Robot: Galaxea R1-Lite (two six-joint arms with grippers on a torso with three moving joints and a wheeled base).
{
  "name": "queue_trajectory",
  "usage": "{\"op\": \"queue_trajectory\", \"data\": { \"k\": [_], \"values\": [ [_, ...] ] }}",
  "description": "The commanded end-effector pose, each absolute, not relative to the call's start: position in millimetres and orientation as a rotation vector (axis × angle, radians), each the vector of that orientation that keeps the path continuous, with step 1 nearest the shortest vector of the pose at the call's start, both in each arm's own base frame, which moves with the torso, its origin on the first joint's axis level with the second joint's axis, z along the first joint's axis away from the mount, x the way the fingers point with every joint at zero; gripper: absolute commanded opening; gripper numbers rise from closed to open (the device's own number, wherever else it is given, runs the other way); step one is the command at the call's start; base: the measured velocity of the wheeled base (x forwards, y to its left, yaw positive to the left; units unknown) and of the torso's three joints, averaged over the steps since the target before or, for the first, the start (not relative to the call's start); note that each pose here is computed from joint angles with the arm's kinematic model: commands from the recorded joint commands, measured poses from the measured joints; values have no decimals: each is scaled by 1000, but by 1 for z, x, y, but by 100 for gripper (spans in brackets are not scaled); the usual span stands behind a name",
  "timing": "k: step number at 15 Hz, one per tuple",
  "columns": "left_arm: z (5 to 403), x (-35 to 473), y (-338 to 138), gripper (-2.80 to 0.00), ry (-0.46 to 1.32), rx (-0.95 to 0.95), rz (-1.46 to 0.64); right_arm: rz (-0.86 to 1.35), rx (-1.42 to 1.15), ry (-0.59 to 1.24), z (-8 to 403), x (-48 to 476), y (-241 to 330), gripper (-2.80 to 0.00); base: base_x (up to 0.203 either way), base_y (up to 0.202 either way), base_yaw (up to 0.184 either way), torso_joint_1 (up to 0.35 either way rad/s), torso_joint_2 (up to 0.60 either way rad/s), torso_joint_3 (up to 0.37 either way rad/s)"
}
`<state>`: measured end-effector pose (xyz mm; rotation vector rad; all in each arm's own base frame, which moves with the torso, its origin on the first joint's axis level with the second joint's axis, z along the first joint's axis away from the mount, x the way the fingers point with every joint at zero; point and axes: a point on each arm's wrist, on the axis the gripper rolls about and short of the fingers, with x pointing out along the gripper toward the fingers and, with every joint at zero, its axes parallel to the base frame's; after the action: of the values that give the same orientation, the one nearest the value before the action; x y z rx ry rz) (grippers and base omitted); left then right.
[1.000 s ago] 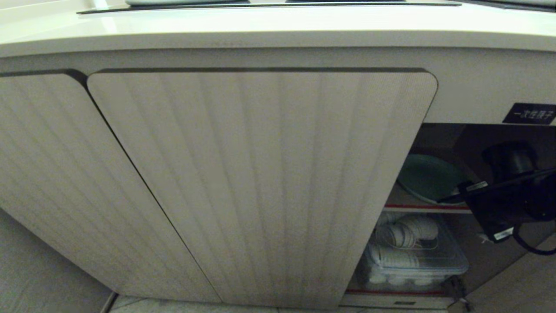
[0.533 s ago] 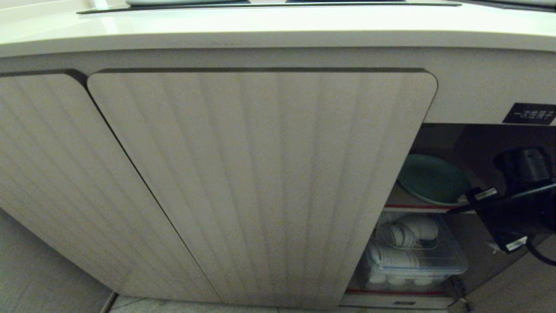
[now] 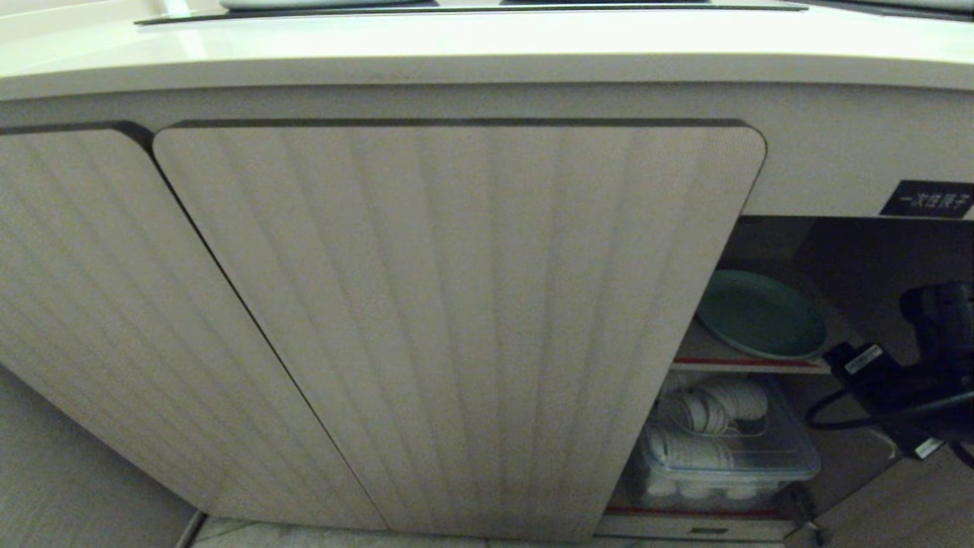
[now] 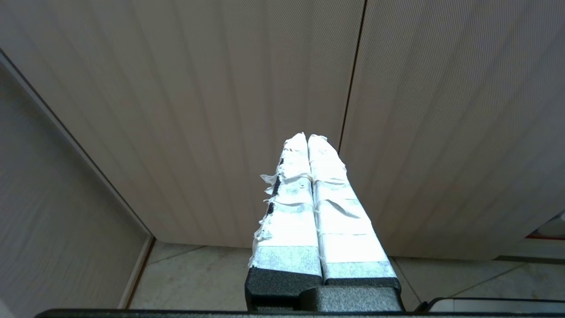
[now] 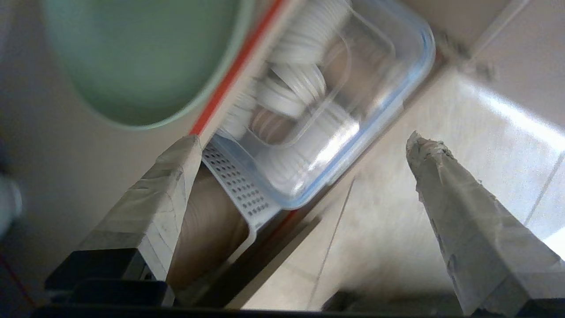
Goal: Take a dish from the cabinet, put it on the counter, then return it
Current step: Put it back into the cabinet
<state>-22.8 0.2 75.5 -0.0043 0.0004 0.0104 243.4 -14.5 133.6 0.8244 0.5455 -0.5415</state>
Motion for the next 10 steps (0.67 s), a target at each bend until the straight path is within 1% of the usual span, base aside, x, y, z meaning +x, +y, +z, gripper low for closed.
{"op": "queue_trajectory", "data": {
  "k": [1,9,10],
  "values": [
    [75,-23,0,-280,0,-5,9,-508,762,528,134,237,-14,0,0,0,0,0,0,0],
    [75,-23,0,-280,0,-5,11,-285,303,348,134,235,-12,0,0,0,0,0,0,0],
    [75,-23,0,-280,0,-5,11,-223,256,320,135,237,-8,0,0,0,0,0,0,0]
  ]
}}
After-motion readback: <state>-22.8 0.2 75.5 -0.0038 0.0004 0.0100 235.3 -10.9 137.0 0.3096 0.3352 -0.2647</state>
